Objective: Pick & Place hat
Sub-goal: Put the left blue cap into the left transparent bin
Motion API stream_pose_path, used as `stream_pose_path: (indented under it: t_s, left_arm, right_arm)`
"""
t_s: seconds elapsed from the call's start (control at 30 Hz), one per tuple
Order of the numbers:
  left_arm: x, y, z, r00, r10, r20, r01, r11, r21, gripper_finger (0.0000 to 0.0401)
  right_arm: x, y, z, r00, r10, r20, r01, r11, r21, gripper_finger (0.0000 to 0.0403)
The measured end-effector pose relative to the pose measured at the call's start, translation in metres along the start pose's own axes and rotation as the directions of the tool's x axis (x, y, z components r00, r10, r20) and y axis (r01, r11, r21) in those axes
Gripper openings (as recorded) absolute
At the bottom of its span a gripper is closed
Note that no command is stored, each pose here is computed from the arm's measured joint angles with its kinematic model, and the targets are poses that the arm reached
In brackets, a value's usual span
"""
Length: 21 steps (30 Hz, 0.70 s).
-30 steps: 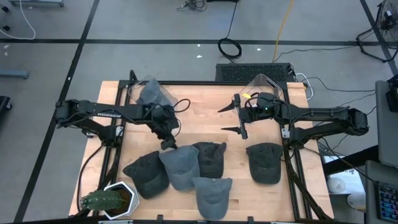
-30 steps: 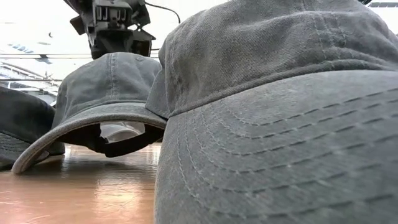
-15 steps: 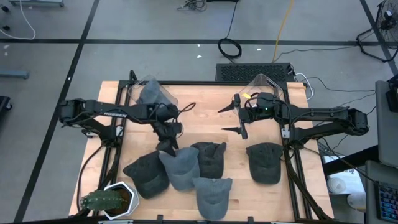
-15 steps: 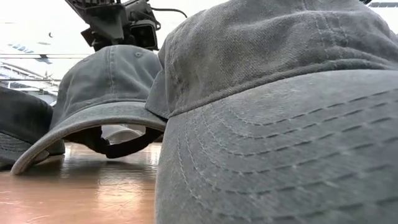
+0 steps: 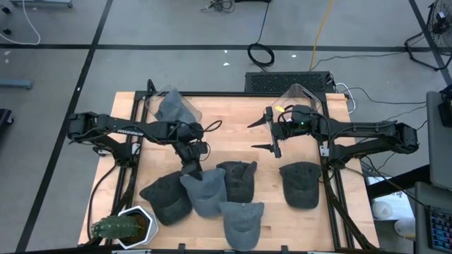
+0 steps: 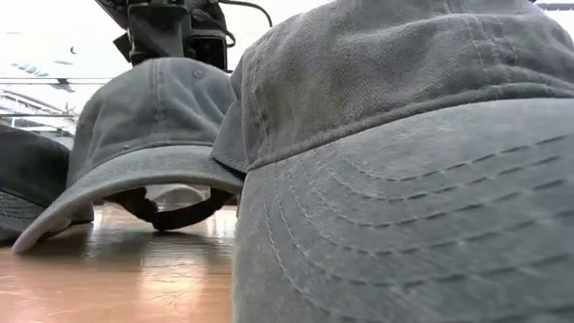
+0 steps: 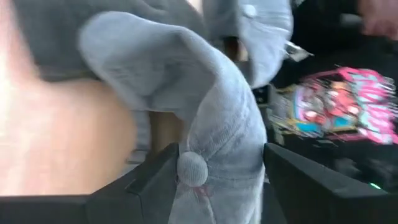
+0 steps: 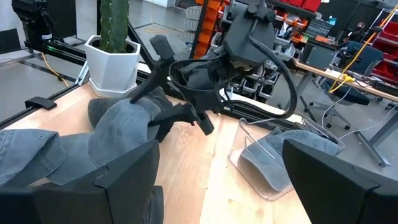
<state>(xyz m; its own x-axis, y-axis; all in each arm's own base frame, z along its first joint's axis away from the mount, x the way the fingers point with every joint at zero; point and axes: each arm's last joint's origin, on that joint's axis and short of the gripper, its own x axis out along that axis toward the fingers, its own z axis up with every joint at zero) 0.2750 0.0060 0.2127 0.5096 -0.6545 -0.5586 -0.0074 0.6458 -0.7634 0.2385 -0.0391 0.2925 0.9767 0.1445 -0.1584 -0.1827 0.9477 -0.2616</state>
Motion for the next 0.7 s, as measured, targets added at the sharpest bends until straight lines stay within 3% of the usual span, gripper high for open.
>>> stream_pose_path:
  t_s: [0.07, 0.2, 0.33, 0.7]
  left_arm:
    - [0.002, -0.003, -0.001, 0.999, -0.033, -0.019, 0.034, 0.999, 0.025, 0.0241]
    - [0.008, -0.018, 0.000, 0.976, -0.209, -0.065, 0.216, 0.967, 0.137, 0.0235]
    - [0.008, -0.025, 0.006, 0.960, -0.276, -0.050, 0.281, 0.946, 0.161, 0.0220]
    - [0.012, -0.025, 0.003, 0.979, -0.201, -0.027, 0.203, 0.960, 0.195, 0.0201]
  right_arm:
    - [0.000, 0.000, 0.000, 1.000, 0.000, 0.000, 0.000, 1.000, -0.001, 0.0329]
    - [0.000, 0.000, 0.000, 1.000, 0.000, 0.000, 0.000, 1.000, -0.002, 0.0329]
    - [0.000, 0.000, 0.000, 1.000, 0.000, 0.000, 0.000, 1.000, -0.002, 0.0329]
    - [0.000, 0.000, 0.000, 1.000, 0.000, 0.000, 0.000, 1.000, -0.001, 0.0329]
